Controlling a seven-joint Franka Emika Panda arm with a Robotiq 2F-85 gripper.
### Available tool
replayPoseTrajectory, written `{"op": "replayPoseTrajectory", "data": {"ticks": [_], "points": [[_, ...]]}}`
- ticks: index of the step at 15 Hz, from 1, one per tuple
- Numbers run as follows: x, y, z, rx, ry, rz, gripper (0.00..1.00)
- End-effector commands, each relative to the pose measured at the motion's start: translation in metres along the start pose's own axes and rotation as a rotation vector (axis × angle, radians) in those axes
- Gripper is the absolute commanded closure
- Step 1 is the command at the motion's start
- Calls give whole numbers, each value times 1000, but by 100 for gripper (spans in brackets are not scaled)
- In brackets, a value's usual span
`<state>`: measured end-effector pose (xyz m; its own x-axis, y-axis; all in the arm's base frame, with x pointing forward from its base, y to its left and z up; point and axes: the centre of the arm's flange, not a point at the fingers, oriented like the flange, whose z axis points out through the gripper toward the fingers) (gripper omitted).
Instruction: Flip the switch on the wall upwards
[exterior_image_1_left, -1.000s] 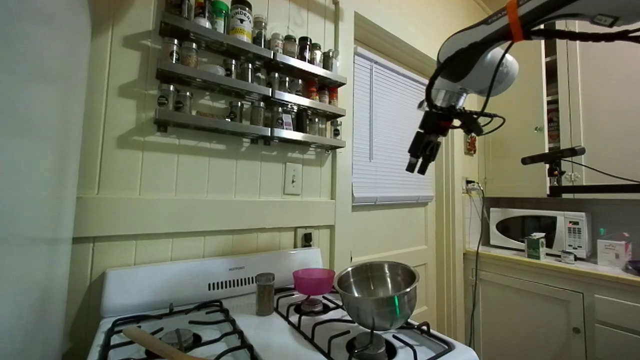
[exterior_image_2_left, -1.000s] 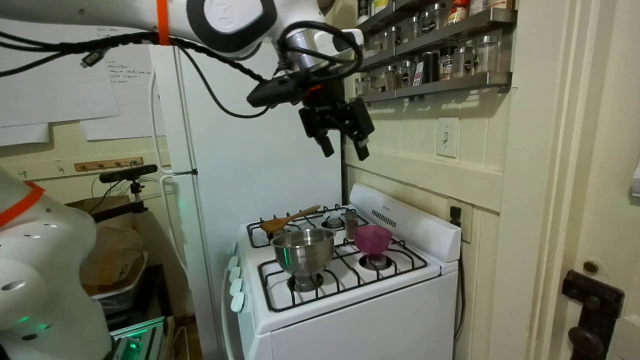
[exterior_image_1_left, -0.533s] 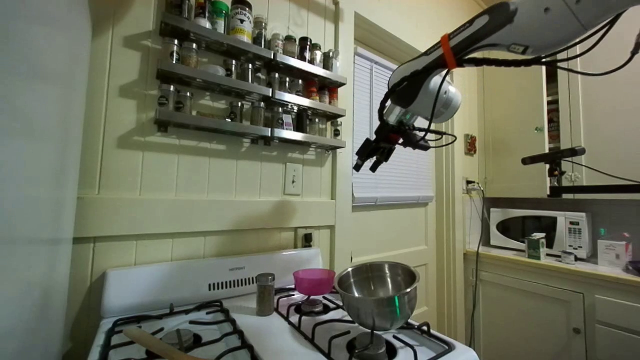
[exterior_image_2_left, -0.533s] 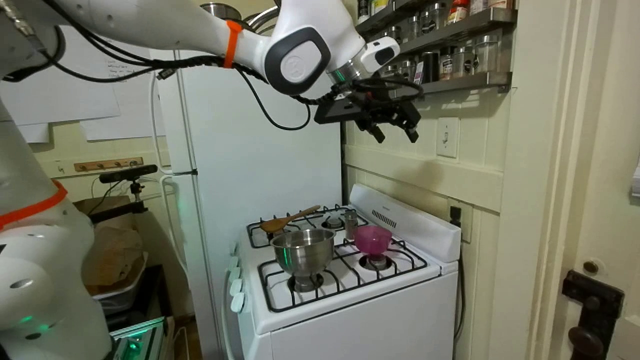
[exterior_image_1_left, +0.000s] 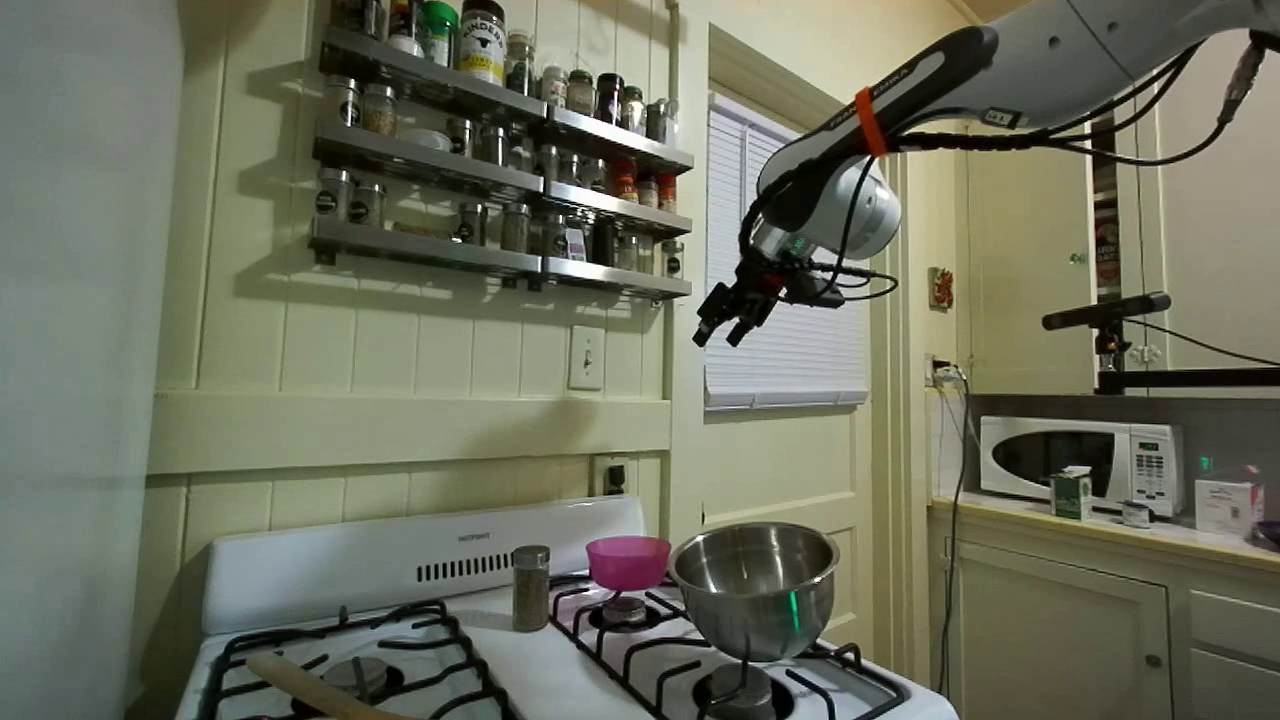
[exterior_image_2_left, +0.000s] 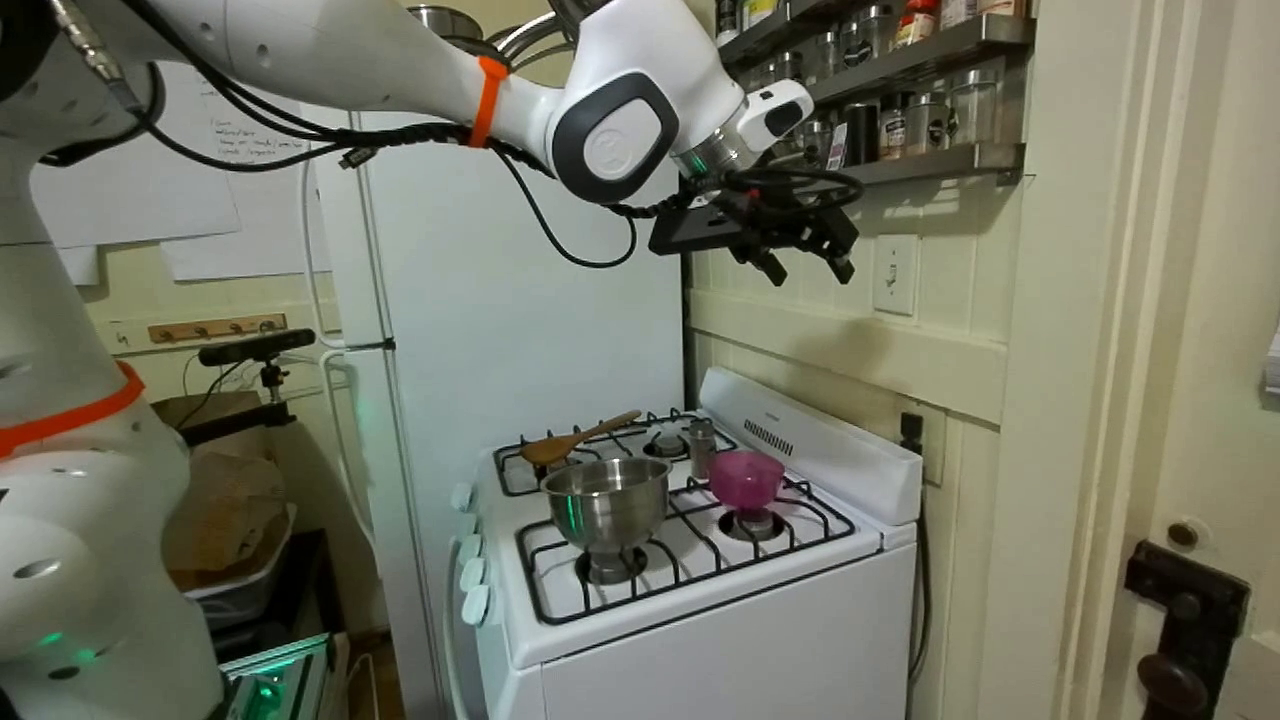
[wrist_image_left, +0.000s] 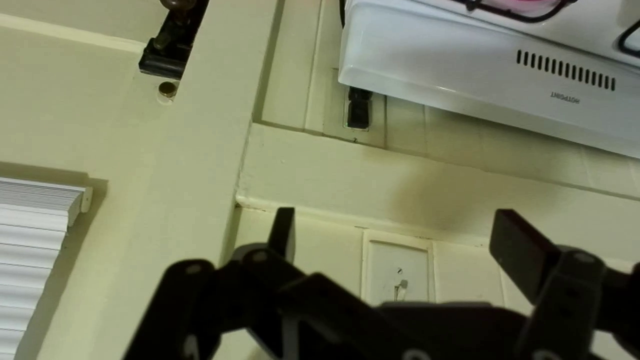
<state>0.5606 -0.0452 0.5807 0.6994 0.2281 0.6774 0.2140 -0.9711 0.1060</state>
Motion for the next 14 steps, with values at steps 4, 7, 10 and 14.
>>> {"op": "replayPoseTrajectory", "data": {"ticks": [4,7,10,14], "points": [[16,9,33,-66,76,212,0],[30,-5,67,-46,86,279,0],[52,-19,95,-27,109,299,0],[76,-33,118,-60,177,271,0]]}}
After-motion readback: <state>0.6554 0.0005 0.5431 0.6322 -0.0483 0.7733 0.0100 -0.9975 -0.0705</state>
